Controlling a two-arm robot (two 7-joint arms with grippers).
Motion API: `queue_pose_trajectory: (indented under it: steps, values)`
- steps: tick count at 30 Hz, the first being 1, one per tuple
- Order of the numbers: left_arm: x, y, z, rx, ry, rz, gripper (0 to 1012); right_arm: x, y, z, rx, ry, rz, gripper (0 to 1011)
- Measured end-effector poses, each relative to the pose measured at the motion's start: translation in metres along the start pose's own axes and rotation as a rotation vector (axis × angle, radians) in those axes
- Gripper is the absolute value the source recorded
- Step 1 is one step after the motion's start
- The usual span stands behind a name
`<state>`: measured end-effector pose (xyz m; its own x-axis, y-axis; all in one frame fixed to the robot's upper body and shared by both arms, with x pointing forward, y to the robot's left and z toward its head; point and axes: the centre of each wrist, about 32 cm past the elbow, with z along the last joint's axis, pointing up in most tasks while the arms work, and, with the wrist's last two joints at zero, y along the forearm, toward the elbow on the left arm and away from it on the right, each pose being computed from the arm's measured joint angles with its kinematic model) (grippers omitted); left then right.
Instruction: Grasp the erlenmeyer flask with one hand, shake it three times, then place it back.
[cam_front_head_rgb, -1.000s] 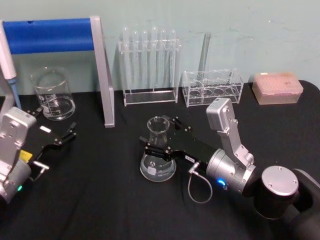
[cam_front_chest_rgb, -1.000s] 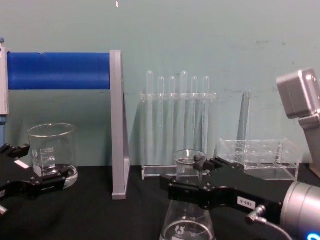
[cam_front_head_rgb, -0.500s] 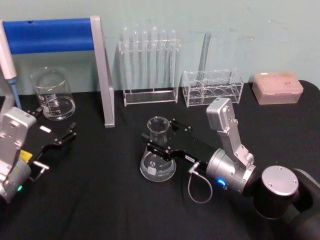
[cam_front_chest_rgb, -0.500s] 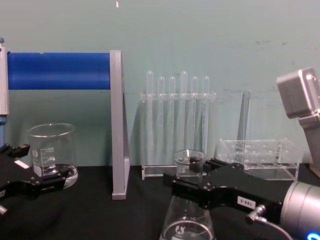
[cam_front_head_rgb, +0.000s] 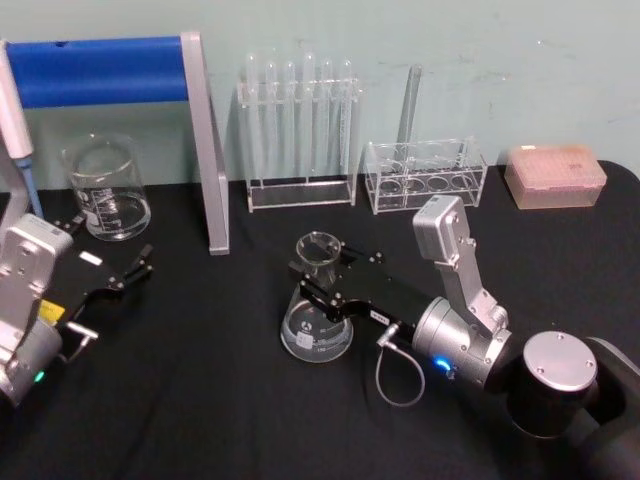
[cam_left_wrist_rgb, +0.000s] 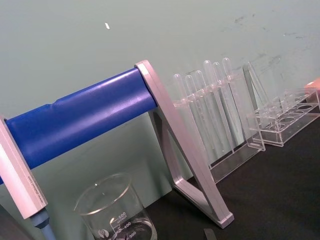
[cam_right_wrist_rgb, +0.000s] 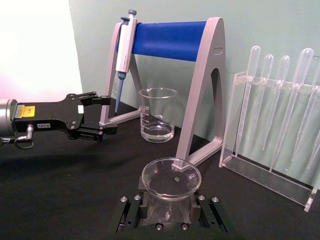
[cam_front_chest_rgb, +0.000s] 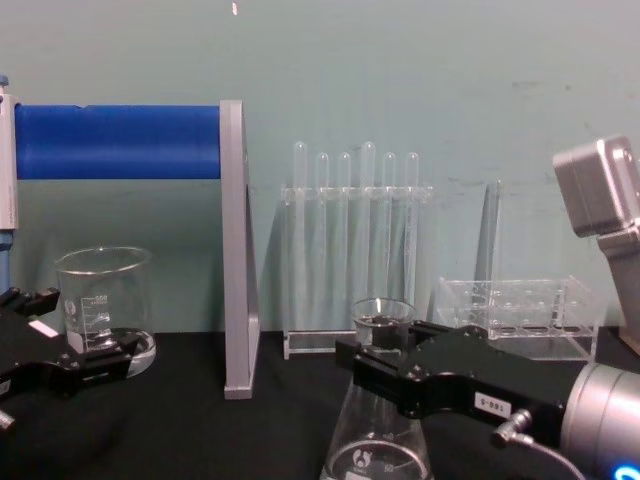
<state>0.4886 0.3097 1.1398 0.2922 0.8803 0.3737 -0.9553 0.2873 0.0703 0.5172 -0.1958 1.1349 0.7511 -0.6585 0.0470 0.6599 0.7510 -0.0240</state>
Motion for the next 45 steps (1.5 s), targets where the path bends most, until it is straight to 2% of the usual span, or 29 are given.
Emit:
queue_pose_trajectory:
  steps: [14,24,27,31,36,45]
  values:
    - [0.0,0.0,0.0,0.0,0.0,0.0,1001,-0.001,-0.002,0.003,0.009,-0.005,-0.001,450]
    - [0.0,0.0,0.0,0.0,0.0,0.0,1001,-0.003,-0.013,0.033,0.028,-0.022,-0.029,449]
    - [0.0,0.0,0.0,0.0,0.0,0.0,1001,-0.004,-0.016,0.045,0.055,-0.037,-0.038,449]
    - [0.0,0.0,0.0,0.0,0.0,0.0,1001,-0.005,-0.02,0.055,0.082,-0.051,-0.046,449]
    - [0.0,0.0,0.0,0.0,0.0,0.0,1001,-0.006,-0.023,0.062,0.103,-0.061,-0.055,450]
    - [0.0,0.0,0.0,0.0,0.0,0.0,1001,-0.006,-0.024,0.064,0.108,-0.06,-0.069,449]
